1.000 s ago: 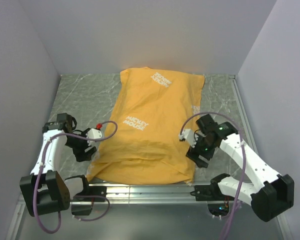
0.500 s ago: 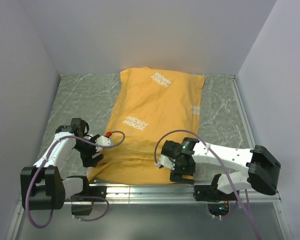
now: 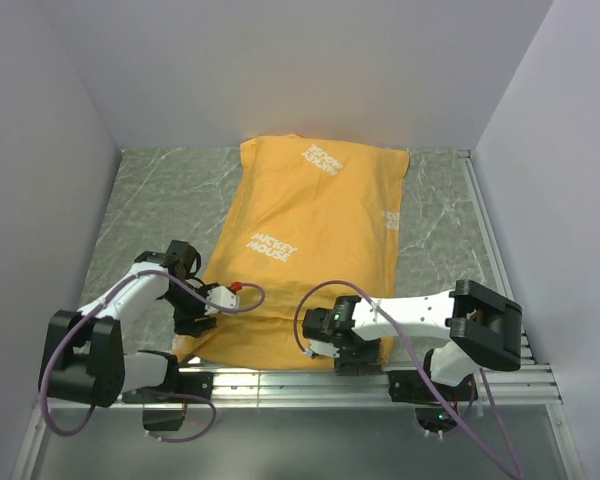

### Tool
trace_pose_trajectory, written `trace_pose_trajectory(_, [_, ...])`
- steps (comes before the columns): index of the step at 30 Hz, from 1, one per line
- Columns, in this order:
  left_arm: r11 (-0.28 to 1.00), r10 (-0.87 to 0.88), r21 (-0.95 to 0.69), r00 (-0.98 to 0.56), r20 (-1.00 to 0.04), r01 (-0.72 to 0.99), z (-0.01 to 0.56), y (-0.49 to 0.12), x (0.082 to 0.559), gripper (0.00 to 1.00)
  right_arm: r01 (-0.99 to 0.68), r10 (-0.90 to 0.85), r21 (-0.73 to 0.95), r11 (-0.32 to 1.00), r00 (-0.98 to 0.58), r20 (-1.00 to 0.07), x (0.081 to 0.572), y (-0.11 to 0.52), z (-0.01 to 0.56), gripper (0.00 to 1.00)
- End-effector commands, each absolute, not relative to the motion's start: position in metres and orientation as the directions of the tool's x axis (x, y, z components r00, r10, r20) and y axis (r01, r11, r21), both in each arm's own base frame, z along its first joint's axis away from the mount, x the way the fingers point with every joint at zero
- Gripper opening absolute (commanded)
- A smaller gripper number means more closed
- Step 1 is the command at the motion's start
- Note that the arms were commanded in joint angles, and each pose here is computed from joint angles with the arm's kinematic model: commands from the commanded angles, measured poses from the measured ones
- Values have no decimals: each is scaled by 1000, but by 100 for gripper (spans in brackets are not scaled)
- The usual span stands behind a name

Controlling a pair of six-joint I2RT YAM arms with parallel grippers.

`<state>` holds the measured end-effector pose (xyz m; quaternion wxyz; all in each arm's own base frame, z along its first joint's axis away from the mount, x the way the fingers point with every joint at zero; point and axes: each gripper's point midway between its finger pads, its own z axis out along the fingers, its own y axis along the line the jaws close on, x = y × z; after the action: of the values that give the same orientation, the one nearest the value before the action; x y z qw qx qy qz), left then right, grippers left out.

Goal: Put the pillow into the pillowcase

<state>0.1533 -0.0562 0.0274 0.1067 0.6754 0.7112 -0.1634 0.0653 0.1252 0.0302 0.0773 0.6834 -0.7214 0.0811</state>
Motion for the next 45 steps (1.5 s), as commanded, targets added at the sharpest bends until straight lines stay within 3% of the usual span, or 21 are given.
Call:
trace_pose_trajectory(1, [15,937,-95,-47,-346,995,12,-54,158,61,-998,-978,-36,57,-63,197,70,135,32,72])
trace_pose_trajectory(2, [18,936,-103,-53,-347,995,10,-55,159,54,-998,-978,-35,57,-63,198,70,135,31,66])
trace_pose_trajectory(3, [26,931,-115,-66,-360,993,10,-58,159,45,-997,-977,-38,61,-67,200,71,134,31,50])
trace_pose_trajectory(4, [37,925,-116,-77,-371,993,12,-61,164,28,-997,-977,-40,65,-72,199,72,134,31,39])
trace_pose_trajectory(5, [48,918,-118,-90,-386,992,15,-64,166,21,-997,-978,-46,67,-75,196,73,135,31,11])
trace_pose_trajectory(6, [58,903,-116,-102,-417,992,23,-71,170,17,-995,-978,-62,72,-83,193,75,134,32,0])
trace_pose_trajectory(7, [66,894,-100,-103,-436,993,30,-74,173,8,-994,-981,-78,73,-86,175,77,135,35,0])
trace_pose_trajectory(9, [99,859,-70,-121,-497,993,54,-84,185,1,-987,-988,-142,80,-98,122,89,138,44,0])
trace_pose_trajectory(12, [175,801,-25,-157,-578,984,99,-92,210,1,-959,-989,-251,133,-147,35,117,134,65,0])
trace_pose_trajectory(15, [273,694,-19,-210,-689,962,160,-97,237,1,-915,-961,-293,276,-263,-83,146,128,88,0])
trace_pose_trajectory(21, [418,499,-63,-287,-818,906,242,-97,279,0,-828,-951,-478,292,-196,-241,179,123,95,0])
trace_pose_trajectory(25, [471,461,-71,-314,-830,879,250,-97,295,0,-742,-933,-582,332,-169,-318,224,112,117,0])
trace_pose_trajectory(29, [506,421,-97,-344,-839,857,258,-99,300,0,-664,-880,-635,394,-75,-468,255,114,187,0])
trace_pose_trajectory(32, [546,332,-110,-335,-881,830,294,-105,308,0,-601,-805,-637,483,-19,-593,259,120,257,0])
trace_pose_trajectory(34, [576,272,-19,-214,-938,818,344,-109,318,0,-531,-738,-630,567,12,-675,259,117,302,0])
trace_pose_trajectory(35, [612,193,-73,-238,-952,788,363,-112,318,0,-469,-687,-629,620,62,-724,259,115,343,0])
trace_pose_trajectory(38, [697,47,22,-14,-999,716,452,-111,312,0,-327,-578,-586,741,135,-805,251,98,424,0])
trace_pose_trajectory(45, [832,-102,140,396,-913,537,605,-93,252,0,-48,-390,-423,905,308,-868,210,37,567,0])
